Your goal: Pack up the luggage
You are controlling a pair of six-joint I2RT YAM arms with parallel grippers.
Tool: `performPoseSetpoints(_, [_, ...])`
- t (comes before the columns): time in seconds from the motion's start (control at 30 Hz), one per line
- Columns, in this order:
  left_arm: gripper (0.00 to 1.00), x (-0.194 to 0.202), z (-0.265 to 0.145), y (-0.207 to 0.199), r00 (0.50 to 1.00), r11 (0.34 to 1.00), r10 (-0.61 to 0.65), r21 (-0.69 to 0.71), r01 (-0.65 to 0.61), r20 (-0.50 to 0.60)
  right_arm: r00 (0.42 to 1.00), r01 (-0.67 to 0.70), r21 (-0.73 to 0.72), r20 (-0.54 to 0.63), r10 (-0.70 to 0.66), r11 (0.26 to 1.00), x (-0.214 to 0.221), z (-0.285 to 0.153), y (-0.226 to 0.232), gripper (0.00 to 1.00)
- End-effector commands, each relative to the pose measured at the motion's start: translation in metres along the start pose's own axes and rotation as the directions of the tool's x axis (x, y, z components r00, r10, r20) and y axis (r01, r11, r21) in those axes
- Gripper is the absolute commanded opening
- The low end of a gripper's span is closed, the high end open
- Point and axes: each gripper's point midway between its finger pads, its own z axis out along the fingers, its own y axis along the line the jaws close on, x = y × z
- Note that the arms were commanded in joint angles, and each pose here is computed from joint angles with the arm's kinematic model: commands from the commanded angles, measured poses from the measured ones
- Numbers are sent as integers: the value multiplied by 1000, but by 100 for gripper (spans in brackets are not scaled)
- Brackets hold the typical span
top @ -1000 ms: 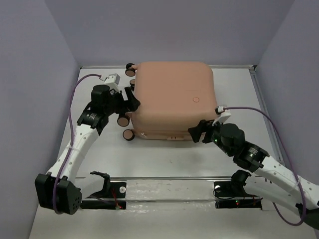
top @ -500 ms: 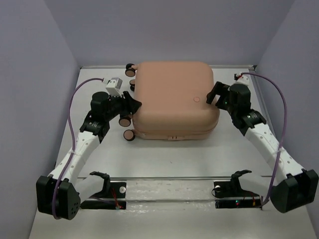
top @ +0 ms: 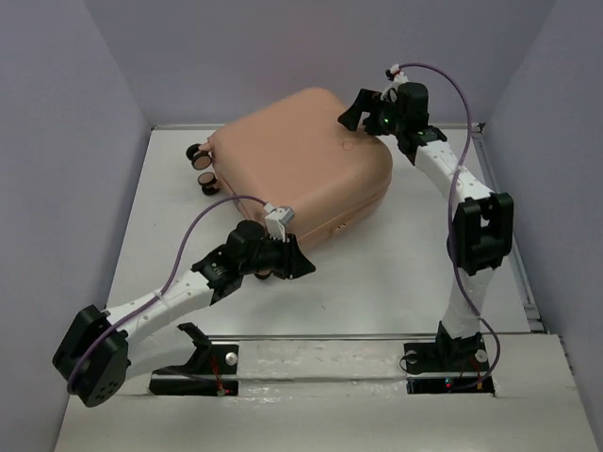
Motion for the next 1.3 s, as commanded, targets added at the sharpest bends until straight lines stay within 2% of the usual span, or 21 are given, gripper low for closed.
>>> performPoseSetpoints(0.0, [31, 14, 3, -25, 995, 994, -73, 80, 79, -66, 973, -149, -437, -227, 52, 887, 20, 7, 129, 100])
performPoseSetpoints(0.2, [40, -36, -3, -69, 1000, 985, 14, 172, -14, 1, 998, -62, -462, -41, 48, 885, -62, -22, 155, 100])
performPoseSetpoints(0.27, [52, -53, -18, -81, 997, 983, 60, 170, -66, 41, 1000, -3, -457, 4, 5, 890, -71, -40, 160, 100])
performPoseSetpoints(0.3, [63, -79, -33, -93, 988, 982, 95, 153, -114, 123, 999, 41, -440, 35, -29, 897, -75, -57, 161, 100])
performPoseSetpoints(0.33, [67, -88, -40, -92, 982, 985, 117, 112, -134, 149, 998, 58, -435, 45, -43, 899, -74, -67, 161, 100])
performPoseSetpoints(0.37, [71, -84, -48, -81, 985, 991, 123, 35, -128, 120, 997, 72, -426, 52, -56, 902, -72, -77, 161, 100])
performPoseSetpoints(0.4, [75, -105, -59, -69, 970, 986, 165, -65, -156, 181, 998, 63, -384, 11, -64, 921, -47, -76, 145, 100])
performPoseSetpoints(0.43, [80, -100, -72, -55, 973, 980, 167, -135, -146, 159, 995, 100, -383, 60, -83, 918, -56, -108, 154, 100])
performPoseSetpoints(0.53, [88, -101, -99, -3, 969, 934, 187, -334, -124, 163, 992, 120, -319, 67, -104, 940, -26, -135, 145, 100])
performPoseSetpoints(0.57, [89, -96, -105, 13, 971, 913, 185, -391, -113, 150, 994, 107, -309, 38, -100, 945, 6, -155, 140, 100])
performPoseSetpoints(0.6, [91, -87, -114, 36, 978, 874, 168, -477, -91, 123, 993, 116, -305, 61, -102, 945, 15, -164, 138, 100])
performPoseSetpoints(0.63, [92, -90, -121, 36, 979, 870, 155, -487, -70, 136, 995, 98, -311, 59, -84, 945, 28, -174, 138, 100])
performPoseSetpoints(0.67, [91, -91, -123, 31, 978, 878, 169, -470, -92, 124, 998, 52, -298, -19, -60, 953, 75, -176, 123, 100])
performPoseSetpoints(0.73, [91, -104, -136, 34, 969, 848, 180, -526, -67, 166, 998, 55, -367, 30, -47, 929, 89, -203, 141, 100])
performPoseSetpoints(0.77, [92, -101, -142, 42, 973, 820, 180, -568, -69, 142, 999, 47, -371, 13, -46, 927, 103, -207, 141, 100])
performPoseSetpoints(0.8, [95, -105, -148, 58, 973, 759, 198, -647, -76, 117, 999, 35, -363, -5, -39, 931, 125, -214, 138, 100])
performPoseSetpoints(0.87, [97, -90, -147, 74, 983, 722, 180, -683, -115, 25, 999, 26, -362, -15, -33, 932, 140, -219, 137, 100])
performPoseSetpoints(0.97, [96, -69, -119, 62, 988, 822, 140, -550, -148, -57, 999, 7, -353, -41, -22, 936, 163, -220, 131, 100])
performPoseSetpoints(1.03, [96, -61, -115, 72, 990, 809, 109, -570, -141, -89, 998, -4, -358, -65, -21, 934, 175, -221, 130, 100])
performPoseSetpoints(1.17, [93, -45, -96, 76, 984, 844, 73, -516, -148, -163, 997, -24, -401, -77, -7, 916, 186, -225, 137, 100])
performPoseSetpoints(1.27, [83, -35, -81, 73, 977, 880, 45, -454, -138, -210, 996, -39, -429, -93, -2, 903, 198, -226, 142, 100])
